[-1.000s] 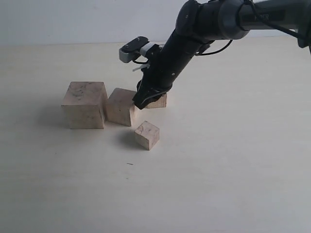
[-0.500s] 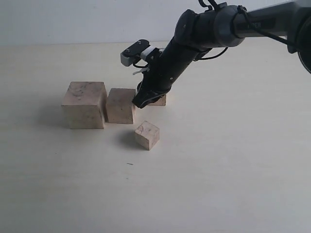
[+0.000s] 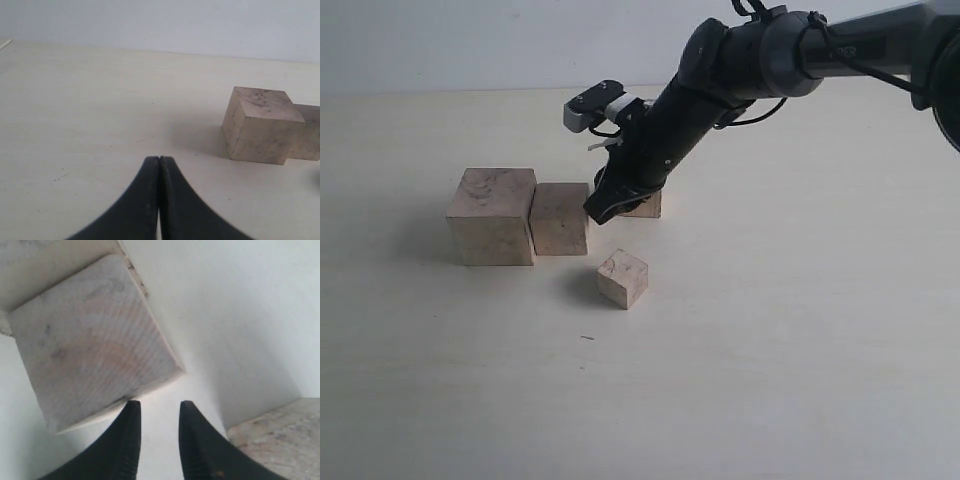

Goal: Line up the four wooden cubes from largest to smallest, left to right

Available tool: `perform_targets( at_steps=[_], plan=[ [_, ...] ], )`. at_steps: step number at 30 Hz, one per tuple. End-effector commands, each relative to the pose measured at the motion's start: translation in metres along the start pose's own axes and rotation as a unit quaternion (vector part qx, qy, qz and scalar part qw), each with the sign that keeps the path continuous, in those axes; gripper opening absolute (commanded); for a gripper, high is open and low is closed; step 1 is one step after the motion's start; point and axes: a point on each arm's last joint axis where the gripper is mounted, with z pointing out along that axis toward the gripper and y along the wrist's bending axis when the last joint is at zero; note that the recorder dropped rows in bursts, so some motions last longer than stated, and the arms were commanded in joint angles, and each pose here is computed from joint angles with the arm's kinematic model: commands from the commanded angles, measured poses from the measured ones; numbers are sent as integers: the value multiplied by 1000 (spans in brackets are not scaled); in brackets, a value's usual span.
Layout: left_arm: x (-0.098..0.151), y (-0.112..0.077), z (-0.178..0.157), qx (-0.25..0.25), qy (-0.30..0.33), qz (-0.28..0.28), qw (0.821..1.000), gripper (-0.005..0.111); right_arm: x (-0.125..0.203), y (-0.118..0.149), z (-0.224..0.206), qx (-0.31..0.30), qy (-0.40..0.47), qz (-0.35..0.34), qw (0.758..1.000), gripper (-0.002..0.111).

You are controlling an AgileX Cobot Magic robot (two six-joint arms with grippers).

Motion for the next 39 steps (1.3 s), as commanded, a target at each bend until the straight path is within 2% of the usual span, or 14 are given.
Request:
perform_targets(
  at_steps=[1,7,10,14,16,19,20,22,25,28,34,37,39],
  plan=[
    [-1,0,-1,0,-9,1,1000,0,-12,5,-26,17,-20,-29,999,26],
    [-1,0,-1,0,-9,1,1000,0,-23,9,-64,78,-21,-56,995,26],
    [-1,0,-1,0,-9,1,1000,0,-30,8,-81,117,-44,-14,992,26],
    [-1,0,-1,0,-9,1,1000,0,-31,0,-91,173,-66,94,978,27],
    [-1,0,-1,0,-9,1,1000,0,-30,-6,-91,200,-66,109,971,33],
    [-1,0,-1,0,-9,1,1000,0,-27,-12,-87,225,-58,115,966,51],
    [-1,0,-1,0,-9,1,1000,0,-26,-13,-85,224,-57,123,965,60],
    [-1,0,-1,0,-9,1,1000,0,-24,-14,-81,221,-52,132,965,69],
    [-1,0,-1,0,-9,1,1000,0,-19,-17,-72,217,-33,134,966,74],
    [-1,0,-1,0,-9,1,1000,0,-13,-16,-68,213,7,87,973,70],
    [-1,0,-1,0,-9,1,1000,0,-7,-12,-68,185,71,-39,979,51],
    [-1,0,-1,0,-9,1,1000,0,-7,-8,-68,160,81,-88,980,52],
    [-1,0,-1,0,-9,1,1000,0,-8,-5,-69,146,75,-103,981,57]
  ],
)
